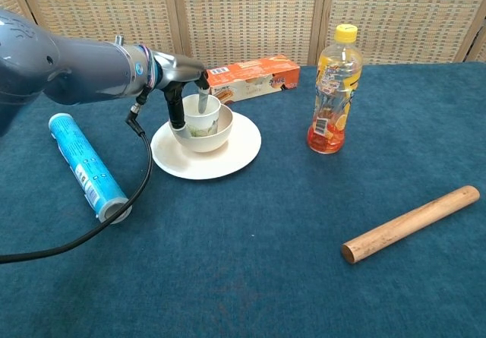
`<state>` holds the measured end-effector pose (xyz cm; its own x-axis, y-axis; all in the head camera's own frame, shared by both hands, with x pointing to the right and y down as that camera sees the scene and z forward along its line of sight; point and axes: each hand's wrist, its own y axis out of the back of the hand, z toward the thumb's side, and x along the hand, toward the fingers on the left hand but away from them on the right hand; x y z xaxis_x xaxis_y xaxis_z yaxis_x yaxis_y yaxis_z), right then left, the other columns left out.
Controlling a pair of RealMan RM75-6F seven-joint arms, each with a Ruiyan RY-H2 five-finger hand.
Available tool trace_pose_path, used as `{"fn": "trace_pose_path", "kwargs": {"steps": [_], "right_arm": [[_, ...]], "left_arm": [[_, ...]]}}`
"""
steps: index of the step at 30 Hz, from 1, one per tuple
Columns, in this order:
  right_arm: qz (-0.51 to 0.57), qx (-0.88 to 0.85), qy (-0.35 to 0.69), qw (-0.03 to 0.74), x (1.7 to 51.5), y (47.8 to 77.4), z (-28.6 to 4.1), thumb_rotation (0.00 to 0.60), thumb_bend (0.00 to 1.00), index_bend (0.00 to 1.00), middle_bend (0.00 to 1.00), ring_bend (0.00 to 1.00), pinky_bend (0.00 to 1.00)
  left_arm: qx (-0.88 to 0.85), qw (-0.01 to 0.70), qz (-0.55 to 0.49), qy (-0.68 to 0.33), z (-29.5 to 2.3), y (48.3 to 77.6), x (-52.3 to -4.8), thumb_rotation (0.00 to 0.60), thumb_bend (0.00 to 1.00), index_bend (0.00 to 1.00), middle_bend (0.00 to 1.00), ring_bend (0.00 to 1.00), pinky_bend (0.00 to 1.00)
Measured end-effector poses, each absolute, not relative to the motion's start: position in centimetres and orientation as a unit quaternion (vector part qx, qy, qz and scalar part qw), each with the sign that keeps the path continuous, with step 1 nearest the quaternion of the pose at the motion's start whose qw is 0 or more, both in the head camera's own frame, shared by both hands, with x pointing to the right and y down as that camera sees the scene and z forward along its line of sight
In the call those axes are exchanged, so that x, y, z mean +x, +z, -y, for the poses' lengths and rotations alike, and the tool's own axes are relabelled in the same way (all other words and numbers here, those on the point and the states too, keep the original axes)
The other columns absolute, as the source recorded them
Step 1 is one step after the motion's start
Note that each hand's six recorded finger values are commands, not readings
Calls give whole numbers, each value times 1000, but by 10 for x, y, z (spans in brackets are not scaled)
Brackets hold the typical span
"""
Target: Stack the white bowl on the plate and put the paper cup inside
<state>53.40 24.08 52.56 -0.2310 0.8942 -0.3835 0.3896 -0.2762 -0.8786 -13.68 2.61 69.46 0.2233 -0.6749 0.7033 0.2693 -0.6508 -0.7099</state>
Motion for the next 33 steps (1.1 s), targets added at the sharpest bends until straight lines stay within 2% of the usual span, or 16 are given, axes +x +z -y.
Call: {"fn": "trace_pose_path", "kwargs": {"steps": [6, 11, 15, 21, 27, 33], "right_arm": [[556, -578, 551, 231, 532, 525, -240, 600, 169, 0, 0, 0, 0], [553, -579, 551, 236, 530, 525, -240, 600, 170, 0, 0, 0, 0], [551, -580, 550, 239, 528, 525, -240, 600, 170, 0, 0, 0, 0], [540, -585, 549, 254, 520, 525, -239, 600, 169, 0, 0, 0, 0], [525, -585, 556, 272, 510, 526, -238, 600, 169, 0, 0, 0, 0], [512, -573, 564, 301, 500, 522, -238, 600, 169, 0, 0, 0, 0]], "left_arm": [[-697, 388, -178, -576, -23, 675, -132, 600, 189, 314, 0, 0, 0], [-712, 406, -210, -533, -22, 642, -132, 600, 189, 248, 0, 0, 0], [-711, 421, -240, -510, -21, 619, -142, 600, 188, 191, 0, 0, 0], [-699, 447, -286, -479, -32, 592, -168, 600, 186, 171, 0, 0, 0], [-680, 479, -321, -453, -68, 573, -219, 600, 185, 87, 0, 0, 0], [-674, 465, -320, -477, -141, 574, -293, 600, 158, 14, 0, 0, 0]]}}
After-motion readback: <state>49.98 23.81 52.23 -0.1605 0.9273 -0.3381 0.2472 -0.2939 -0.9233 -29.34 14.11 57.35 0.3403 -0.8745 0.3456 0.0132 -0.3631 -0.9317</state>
